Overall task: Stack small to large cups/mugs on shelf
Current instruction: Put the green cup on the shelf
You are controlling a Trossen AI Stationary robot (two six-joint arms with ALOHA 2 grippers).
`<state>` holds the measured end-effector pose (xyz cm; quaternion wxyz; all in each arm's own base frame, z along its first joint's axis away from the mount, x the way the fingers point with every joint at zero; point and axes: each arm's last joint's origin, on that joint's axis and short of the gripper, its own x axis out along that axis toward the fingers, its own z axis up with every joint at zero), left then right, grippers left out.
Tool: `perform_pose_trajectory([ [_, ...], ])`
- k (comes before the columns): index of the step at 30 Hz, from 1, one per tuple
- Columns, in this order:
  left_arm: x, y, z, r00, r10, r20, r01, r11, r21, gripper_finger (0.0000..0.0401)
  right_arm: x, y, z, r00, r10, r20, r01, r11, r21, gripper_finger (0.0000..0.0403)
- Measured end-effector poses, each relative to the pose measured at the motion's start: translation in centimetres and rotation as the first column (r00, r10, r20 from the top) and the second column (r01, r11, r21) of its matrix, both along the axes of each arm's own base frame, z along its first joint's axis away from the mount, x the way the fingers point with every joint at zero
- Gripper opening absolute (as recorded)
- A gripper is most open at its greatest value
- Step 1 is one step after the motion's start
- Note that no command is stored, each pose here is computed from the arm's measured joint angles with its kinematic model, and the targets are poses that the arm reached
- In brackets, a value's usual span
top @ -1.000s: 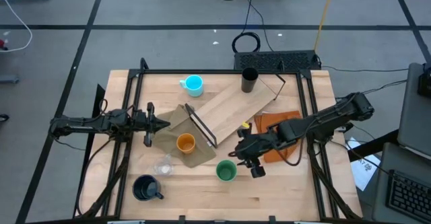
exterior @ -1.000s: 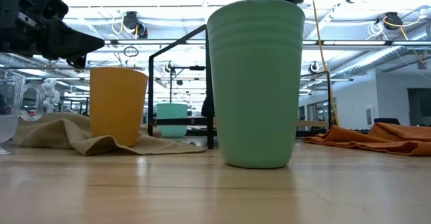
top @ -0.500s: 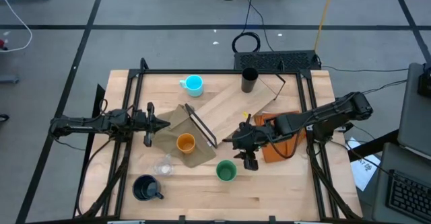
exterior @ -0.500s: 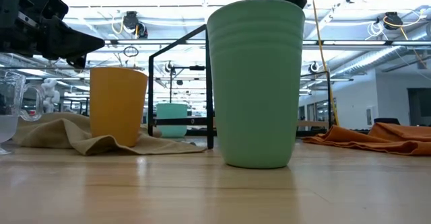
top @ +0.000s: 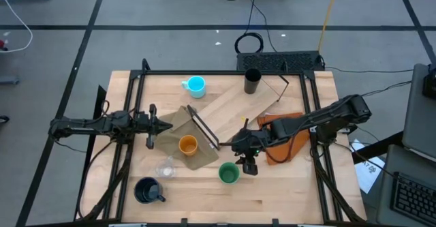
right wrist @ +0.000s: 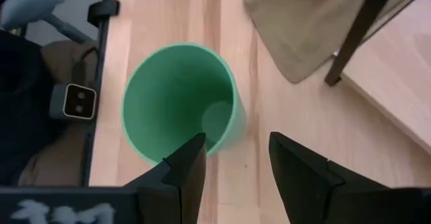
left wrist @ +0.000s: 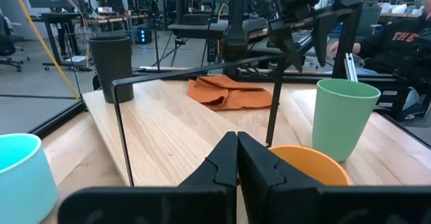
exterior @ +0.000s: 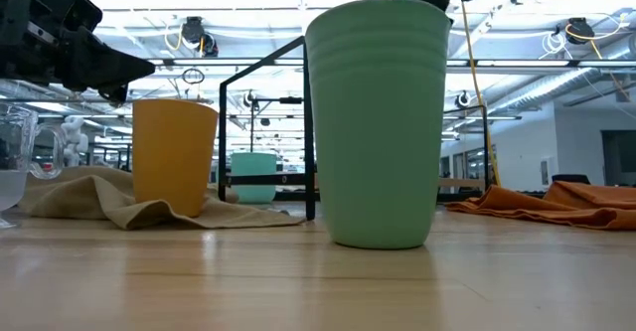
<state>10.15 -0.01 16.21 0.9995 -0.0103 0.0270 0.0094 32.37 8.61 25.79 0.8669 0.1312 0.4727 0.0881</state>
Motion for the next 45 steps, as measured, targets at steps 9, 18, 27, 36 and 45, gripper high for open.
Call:
perform_pose_trajectory([
  [9,0.2,0.0,-0.3,0.999,0.001,-0.033,-0.001,1.000,0.000,0.0010,1.1,0.6,-1.2,0.999,0.043,-0.012,-0.042,0.995,0.096,0.0155],
  [18,0.3,0.0,-0.4,0.999,0.001,-0.046,-0.002,1.000,-0.008,0.0010,1.2,0.6,-1.2,0.998,0.068,-0.004,-0.067,0.995,0.077,0.0155],
  [27,0.3,0.0,-0.4,0.999,0.001,-0.049,-0.002,1.000,-0.010,0.0010,1.9,0.8,-3.0,0.993,0.112,-0.042,-0.111,0.993,0.036,0.0155],
  [36,0.3,0.0,-0.4,0.999,0.001,-0.049,-0.002,1.000,-0.010,0.0010,2.0,0.8,-3.2,0.989,0.148,-0.028,-0.147,0.989,0.014,0.0155],
  [45,0.3,0.0,-0.4,0.999,0.001,-0.049,-0.001,1.000,-0.013,0.0010,2.2,0.9,-3.5,0.989,0.148,-0.022,-0.148,0.989,0.011,0.0155],
])
